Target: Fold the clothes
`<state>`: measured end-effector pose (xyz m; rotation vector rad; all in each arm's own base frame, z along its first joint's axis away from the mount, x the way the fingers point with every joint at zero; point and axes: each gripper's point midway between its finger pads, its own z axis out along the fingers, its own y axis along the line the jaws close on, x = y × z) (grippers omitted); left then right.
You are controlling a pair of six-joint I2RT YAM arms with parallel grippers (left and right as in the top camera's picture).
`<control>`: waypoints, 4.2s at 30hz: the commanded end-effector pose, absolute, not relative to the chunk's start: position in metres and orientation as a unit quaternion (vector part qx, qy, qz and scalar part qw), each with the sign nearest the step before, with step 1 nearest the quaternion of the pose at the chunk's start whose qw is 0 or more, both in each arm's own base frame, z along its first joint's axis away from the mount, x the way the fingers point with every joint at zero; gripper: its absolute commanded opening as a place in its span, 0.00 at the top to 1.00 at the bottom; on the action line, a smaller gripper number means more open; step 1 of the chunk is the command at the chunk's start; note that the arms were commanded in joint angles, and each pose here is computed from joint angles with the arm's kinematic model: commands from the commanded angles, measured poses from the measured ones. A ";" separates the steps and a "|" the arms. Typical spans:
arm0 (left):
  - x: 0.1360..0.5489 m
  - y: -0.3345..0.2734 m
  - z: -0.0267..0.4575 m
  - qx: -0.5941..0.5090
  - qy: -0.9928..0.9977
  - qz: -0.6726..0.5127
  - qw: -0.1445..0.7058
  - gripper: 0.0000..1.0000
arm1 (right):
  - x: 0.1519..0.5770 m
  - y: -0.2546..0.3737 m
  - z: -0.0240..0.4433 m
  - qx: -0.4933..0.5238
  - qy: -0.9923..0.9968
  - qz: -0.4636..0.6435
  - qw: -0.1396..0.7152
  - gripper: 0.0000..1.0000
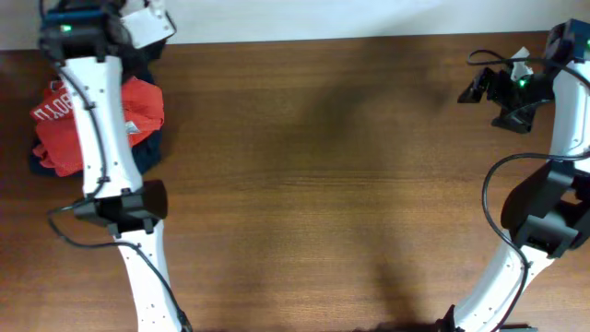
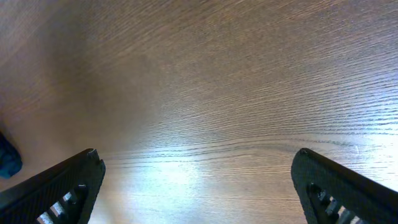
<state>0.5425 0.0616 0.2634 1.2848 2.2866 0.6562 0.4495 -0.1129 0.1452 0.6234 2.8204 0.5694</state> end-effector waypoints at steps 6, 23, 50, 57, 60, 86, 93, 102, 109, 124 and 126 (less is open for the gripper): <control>0.541 0.119 0.312 0.571 0.719 0.263 0.296 1.00 | 0.457 -0.077 0.154 0.167 0.961 0.194 0.100 0.01; 0.498 0.166 0.310 0.627 0.662 0.189 0.365 1.00 | 0.462 -0.052 0.155 0.144 0.965 0.197 0.096 0.01; 0.523 0.213 0.223 0.607 0.717 0.163 0.302 1.00 | 0.452 -0.049 0.153 0.149 0.966 0.199 0.074 0.01; 0.488 0.185 0.197 0.608 0.746 0.063 0.264 1.00 | 0.452 -0.049 0.153 0.149 0.966 0.199 0.074 0.01; 0.473 0.176 0.192 0.604 0.756 0.026 0.249 0.98 | 0.452 -0.049 0.153 0.149 0.966 0.199 0.074 0.01; 0.485 0.139 0.271 0.407 0.823 -0.061 0.391 0.00 | 0.465 -0.054 0.187 0.110 0.967 0.186 0.135 0.11; 0.482 0.109 0.344 0.192 0.871 -0.133 0.433 0.00 | 0.466 -0.061 0.320 0.024 0.943 0.120 0.309 0.01; 0.459 0.004 0.414 0.194 0.854 -0.150 0.458 0.00 | 0.404 -0.055 0.425 0.012 0.907 0.064 0.416 0.01; 0.445 -0.077 0.421 0.232 0.848 -0.183 0.440 0.00 | 0.369 -0.046 0.456 0.013 0.892 0.059 0.448 0.01; 0.440 -0.110 0.409 0.257 0.856 -0.158 0.419 0.00 | 0.365 -0.045 0.460 0.011 0.890 0.057 0.453 0.01; 0.440 -0.110 0.409 0.257 0.856 -0.158 0.419 0.00 | 0.365 -0.045 0.460 0.011 0.890 0.057 0.453 0.01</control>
